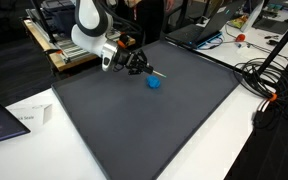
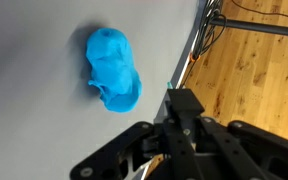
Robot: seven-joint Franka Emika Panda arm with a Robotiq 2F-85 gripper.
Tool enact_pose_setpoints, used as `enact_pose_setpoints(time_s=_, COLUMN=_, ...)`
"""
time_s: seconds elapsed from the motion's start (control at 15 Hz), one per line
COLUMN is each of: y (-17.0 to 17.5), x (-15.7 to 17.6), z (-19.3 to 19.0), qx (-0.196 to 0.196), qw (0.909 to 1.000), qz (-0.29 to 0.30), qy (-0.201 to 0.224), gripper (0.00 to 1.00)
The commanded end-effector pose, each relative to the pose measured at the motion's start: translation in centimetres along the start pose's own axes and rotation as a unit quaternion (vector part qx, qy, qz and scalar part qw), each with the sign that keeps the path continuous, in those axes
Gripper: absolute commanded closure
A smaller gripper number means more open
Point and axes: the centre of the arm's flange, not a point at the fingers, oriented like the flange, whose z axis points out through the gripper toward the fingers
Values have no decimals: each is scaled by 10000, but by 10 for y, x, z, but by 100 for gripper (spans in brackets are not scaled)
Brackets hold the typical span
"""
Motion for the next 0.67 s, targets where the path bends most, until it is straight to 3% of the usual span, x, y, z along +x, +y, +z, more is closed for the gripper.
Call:
enact_pose_setpoints(time_s=0.0, y=-10, x=-15, z=-3, qx=151, qw=9996, qz=-51, qy=235, gripper=97)
enact_pose_setpoints(time_s=0.27, y=-17, x=-11, z=2, qx=169, qw=9997, qz=-73, qy=189, gripper=97)
enact_pose_setpoints(time_s=0.6, y=-27, x=7, z=18, qx=108, qw=9996, qz=153, qy=-215, gripper=97)
